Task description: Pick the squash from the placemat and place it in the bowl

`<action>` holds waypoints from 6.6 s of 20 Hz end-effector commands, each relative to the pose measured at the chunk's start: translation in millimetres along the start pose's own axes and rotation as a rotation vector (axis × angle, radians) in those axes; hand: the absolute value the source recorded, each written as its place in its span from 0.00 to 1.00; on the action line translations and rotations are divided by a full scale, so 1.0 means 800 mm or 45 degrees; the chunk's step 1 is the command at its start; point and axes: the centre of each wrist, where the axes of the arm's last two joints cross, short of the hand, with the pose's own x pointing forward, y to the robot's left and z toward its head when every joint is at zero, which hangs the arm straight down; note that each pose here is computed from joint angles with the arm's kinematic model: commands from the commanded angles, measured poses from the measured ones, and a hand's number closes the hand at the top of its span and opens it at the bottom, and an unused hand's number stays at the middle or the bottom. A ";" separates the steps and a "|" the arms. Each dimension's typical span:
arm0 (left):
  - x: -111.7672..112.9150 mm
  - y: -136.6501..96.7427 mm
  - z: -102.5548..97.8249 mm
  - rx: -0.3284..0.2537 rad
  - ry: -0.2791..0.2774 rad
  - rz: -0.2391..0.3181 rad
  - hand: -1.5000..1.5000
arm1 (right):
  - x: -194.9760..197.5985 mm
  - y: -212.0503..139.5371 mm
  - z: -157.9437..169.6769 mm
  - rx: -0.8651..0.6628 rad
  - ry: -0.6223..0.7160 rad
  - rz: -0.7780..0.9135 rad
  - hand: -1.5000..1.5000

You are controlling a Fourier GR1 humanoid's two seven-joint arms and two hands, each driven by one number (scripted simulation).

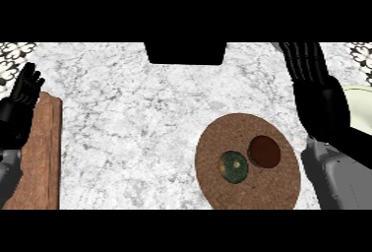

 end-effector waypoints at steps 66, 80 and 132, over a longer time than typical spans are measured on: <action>0.005 -0.150 0.071 -0.647 0.039 0.279 0.50 | 0.013 0.104 0.077 1.212 1.041 1.434 0.00; 0.030 -0.160 0.073 -0.649 0.055 0.263 0.50 | -0.054 0.097 0.082 1.236 1.086 1.395 0.00; 0.037 -0.180 0.088 -0.658 0.039 0.278 0.50 | 0.073 -0.137 0.025 -0.474 0.934 1.788 1.00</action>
